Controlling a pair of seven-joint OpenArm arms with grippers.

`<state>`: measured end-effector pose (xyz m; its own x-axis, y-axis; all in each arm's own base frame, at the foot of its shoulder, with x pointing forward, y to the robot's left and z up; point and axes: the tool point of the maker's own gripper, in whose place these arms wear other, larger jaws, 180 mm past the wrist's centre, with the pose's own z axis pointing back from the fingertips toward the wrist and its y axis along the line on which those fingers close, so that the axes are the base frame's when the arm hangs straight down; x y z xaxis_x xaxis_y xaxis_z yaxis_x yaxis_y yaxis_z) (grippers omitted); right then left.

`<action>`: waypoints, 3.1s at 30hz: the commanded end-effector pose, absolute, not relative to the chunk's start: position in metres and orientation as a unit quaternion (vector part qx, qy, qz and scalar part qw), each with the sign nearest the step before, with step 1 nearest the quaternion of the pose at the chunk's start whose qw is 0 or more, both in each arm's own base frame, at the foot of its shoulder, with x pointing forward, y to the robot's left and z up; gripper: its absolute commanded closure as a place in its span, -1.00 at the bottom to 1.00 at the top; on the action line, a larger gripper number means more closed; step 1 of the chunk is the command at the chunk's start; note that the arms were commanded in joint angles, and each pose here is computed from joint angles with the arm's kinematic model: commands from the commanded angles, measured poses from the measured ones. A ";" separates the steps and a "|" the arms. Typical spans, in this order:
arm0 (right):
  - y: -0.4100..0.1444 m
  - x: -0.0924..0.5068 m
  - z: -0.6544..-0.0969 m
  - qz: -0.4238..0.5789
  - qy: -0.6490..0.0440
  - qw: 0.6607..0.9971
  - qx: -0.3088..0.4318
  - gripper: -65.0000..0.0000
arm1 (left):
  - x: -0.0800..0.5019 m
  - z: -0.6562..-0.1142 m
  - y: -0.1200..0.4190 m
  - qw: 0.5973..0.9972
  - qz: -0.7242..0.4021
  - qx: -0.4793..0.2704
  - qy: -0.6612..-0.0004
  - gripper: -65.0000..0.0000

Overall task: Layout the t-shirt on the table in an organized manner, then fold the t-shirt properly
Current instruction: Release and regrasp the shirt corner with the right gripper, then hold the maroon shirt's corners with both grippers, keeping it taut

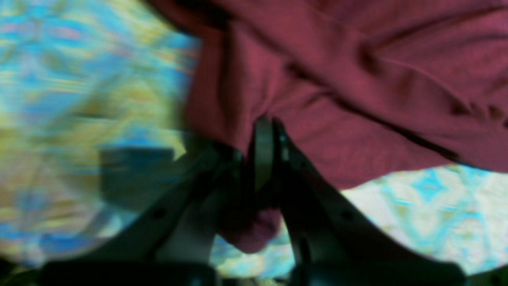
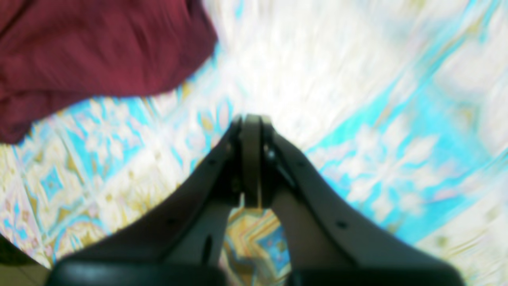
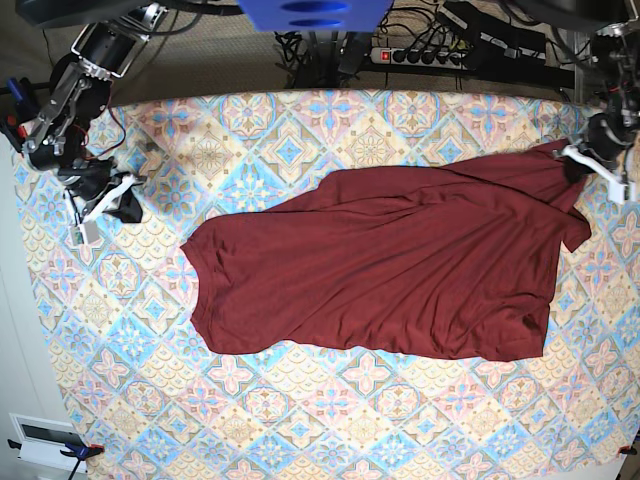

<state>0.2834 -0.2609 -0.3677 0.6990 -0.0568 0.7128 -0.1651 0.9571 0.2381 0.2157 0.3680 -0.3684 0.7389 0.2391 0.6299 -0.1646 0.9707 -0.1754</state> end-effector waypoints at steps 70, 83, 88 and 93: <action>-0.111 0.351 -0.354 0.147 -0.422 0.849 0.282 0.62 | 0.226 -0.355 0.366 0.923 0.087 -0.061 -0.370 1.00; -0.113 0.345 -0.381 0.120 -0.390 0.863 0.297 0.28 | 0.225 -0.360 0.360 0.921 0.096 -0.069 -0.372 1.00; -0.111 0.370 -0.362 0.121 -0.420 0.847 0.301 0.17 | 0.225 -0.360 0.360 0.921 0.096 -0.069 -0.372 1.00; -0.111 0.370 -0.372 0.108 -0.410 0.851 0.309 0.18 | 0.225 -0.360 0.360 0.921 0.096 -0.069 -0.372 1.00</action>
<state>0.3658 -0.1070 -0.3789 0.6594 -0.0691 0.7486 -0.4286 0.7835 0.4499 0.2157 0.3526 -0.3743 0.7319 0.2477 0.6348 -0.1394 0.9663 -0.2162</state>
